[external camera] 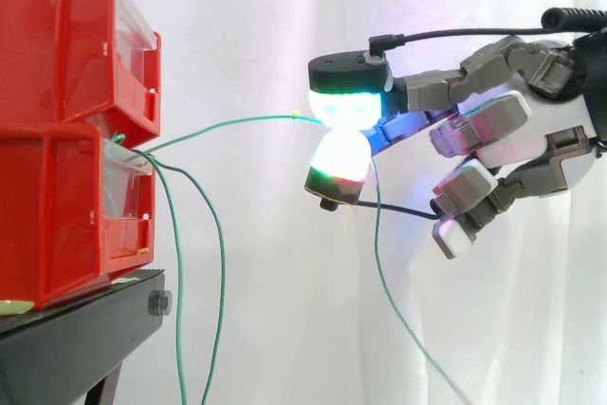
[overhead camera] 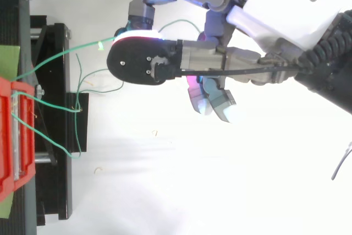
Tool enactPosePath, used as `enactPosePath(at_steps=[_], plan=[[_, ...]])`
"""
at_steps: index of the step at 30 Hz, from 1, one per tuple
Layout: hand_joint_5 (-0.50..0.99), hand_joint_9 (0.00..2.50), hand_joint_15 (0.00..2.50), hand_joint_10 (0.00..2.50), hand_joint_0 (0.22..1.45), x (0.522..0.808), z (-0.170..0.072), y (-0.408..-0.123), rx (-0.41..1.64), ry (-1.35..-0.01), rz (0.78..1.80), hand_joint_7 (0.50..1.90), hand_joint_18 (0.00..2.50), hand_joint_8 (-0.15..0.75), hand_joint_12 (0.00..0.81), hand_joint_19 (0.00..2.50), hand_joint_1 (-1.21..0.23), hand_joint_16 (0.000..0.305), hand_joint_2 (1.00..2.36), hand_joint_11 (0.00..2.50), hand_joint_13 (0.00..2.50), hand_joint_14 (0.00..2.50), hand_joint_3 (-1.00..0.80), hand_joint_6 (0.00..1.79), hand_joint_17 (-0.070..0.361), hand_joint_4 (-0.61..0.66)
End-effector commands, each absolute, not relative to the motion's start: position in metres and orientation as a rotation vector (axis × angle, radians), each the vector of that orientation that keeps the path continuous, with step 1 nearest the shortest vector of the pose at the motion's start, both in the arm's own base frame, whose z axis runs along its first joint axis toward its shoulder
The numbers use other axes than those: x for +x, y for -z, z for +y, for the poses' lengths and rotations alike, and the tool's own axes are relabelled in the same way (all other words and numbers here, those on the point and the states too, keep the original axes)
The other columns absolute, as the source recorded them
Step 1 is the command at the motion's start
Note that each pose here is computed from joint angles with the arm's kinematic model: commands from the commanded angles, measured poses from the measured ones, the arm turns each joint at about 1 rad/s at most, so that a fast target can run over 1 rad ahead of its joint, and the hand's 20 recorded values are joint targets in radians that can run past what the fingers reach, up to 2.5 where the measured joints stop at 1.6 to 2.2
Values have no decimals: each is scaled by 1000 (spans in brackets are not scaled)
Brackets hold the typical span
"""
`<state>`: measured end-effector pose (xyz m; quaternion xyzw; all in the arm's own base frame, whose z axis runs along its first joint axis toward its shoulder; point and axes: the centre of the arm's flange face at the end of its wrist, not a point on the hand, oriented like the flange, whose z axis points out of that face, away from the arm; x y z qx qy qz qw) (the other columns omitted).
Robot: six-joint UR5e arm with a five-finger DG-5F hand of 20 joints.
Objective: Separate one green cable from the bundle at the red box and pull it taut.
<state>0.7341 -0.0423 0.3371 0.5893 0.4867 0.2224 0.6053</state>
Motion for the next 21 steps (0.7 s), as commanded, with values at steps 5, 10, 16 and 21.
enactPosePath(at_steps=[5, 10, 16, 21], plan=[[155, 2134, 810, 26, 753, 734, -42, -338, 1364, -516, 1124, 1298, 1224, 205, 437, 555, -702, 64, 1017, 639, 1608, 20, -247, 502, 145, -36], [155, 2129, 794, 25, 753, 734, -43, -336, 1364, -511, 1127, 1308, 1204, 215, 434, 553, -711, 64, 1017, 655, 1609, 22, -224, 502, 144, -53], [155, 2127, 798, 25, 754, 733, -43, -336, 1363, -508, 1130, 1319, 1198, 228, 431, 561, -705, 64, 1016, 659, 1606, 21, -241, 502, 144, -60], [152, 2107, 799, 27, 749, 733, -43, -336, 1349, -492, 1144, 1322, 1189, 233, 429, 561, -690, 63, 1015, 659, 1601, 22, -280, 502, 142, -75]])
